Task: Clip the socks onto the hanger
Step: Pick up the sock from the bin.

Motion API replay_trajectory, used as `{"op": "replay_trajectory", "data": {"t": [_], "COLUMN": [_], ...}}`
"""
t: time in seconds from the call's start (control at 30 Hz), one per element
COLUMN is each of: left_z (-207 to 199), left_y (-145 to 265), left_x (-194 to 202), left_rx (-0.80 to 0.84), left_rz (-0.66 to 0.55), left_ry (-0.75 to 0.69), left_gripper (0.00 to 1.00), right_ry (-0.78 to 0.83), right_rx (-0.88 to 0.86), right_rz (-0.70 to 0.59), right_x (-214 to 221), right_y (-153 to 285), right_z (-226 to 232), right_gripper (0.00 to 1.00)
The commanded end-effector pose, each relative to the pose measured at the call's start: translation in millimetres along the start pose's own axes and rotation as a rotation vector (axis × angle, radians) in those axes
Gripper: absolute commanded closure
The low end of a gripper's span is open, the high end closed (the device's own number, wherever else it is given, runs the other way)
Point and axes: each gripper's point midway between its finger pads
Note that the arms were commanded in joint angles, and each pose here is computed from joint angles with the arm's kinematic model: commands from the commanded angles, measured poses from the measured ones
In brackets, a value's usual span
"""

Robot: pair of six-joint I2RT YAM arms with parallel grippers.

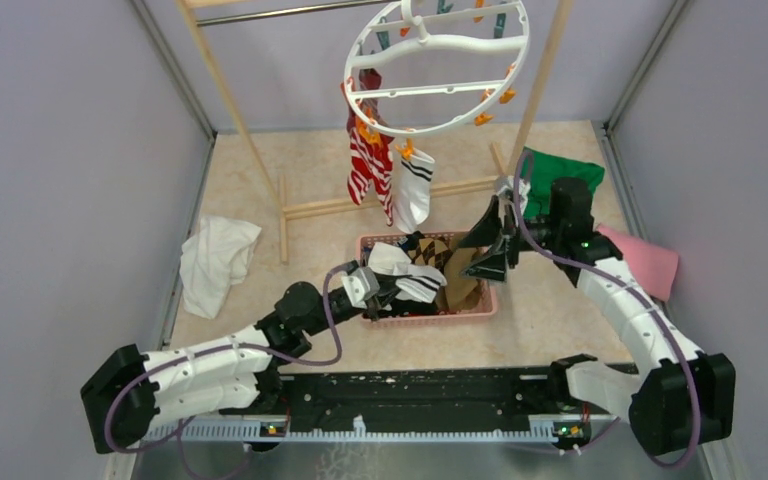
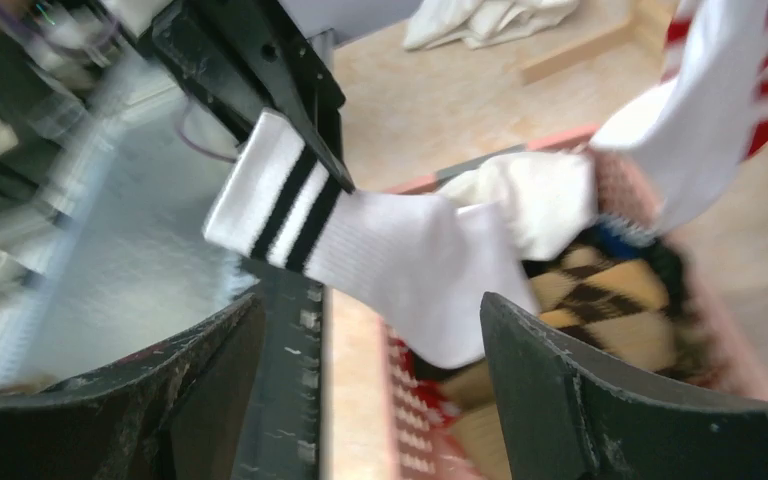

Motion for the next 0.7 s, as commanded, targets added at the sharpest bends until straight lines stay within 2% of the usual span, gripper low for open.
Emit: {"op": "replay_trajectory", "data": {"t": [0.0, 0.07, 0.23, 0.43, 0.67], "left_z": [-17.5, -22.1, -24.2, -15.5, -14.3], "left_y": [2.9, 0.8, -15.5, -34.8, -45.6], "left_x": [-19.0, -25.0, -30.0, -30.2, -24.7], "left_rx": [0.117, 0.166, 0.223, 0.178, 0.169], "left_rz": [-0.059, -0.076, -0.036, 0.004, 0.029], "left_ry": [0.288, 0.359, 0.556, 0.74, 0.79], "left_gripper": [1.0, 1.0, 1.0, 1.0, 1.0], "right_ry": [0.661, 0.776, 0.846, 0.808, 0.768], "right_rx": [-0.059, -0.056, -0.117, -0.157, -0.119], "right_rz": [0.098, 0.121, 0.122, 0.178, 0.167], "right_x": [16.1, 18.8, 17.2, 28.7, 20.5], "right_y": [18.5, 20.3, 13.7, -0.1, -4.3], "right_z": [22.4, 20.2, 30.2, 38.3, 34.1], "right_gripper": [0.21, 0.21, 0.21, 0.23, 0.33]}}
Point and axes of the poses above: each gripper's point midway between its finger pads, its own y axis back along the fingers, its own z axis along the line the jaws close on, x = y × z, and after that the axes turned 14 degrees about -y, right-handed
